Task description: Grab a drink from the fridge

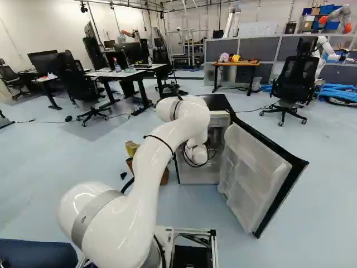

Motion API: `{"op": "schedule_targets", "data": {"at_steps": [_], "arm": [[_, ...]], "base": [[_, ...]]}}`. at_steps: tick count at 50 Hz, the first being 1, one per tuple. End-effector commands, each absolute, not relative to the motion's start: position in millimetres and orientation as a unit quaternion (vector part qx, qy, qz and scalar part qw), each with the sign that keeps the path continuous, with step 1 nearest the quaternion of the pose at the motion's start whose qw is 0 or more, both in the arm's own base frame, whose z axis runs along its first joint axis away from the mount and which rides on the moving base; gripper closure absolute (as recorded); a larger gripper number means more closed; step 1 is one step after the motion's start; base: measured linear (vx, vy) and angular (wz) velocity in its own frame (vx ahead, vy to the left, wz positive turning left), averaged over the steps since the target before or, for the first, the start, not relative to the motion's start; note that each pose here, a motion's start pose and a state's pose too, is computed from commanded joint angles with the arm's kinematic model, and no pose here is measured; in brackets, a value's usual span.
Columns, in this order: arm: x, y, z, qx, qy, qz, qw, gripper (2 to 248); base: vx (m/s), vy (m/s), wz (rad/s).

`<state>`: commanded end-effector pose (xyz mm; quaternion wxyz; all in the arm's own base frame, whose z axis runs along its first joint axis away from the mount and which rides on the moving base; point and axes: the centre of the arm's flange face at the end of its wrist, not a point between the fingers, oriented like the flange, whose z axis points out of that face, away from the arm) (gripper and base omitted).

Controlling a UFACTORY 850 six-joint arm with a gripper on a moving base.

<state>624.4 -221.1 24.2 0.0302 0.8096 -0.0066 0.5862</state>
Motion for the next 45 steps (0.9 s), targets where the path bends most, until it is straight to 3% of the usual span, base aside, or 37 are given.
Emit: {"op": "schedule_targets", "data": {"at_steps": [45], "arm": [[555, -197, 69, 0.838, -0.019, 0.545, 0.016, 157]], "base": [[0.0, 0.0, 0.0]]}}
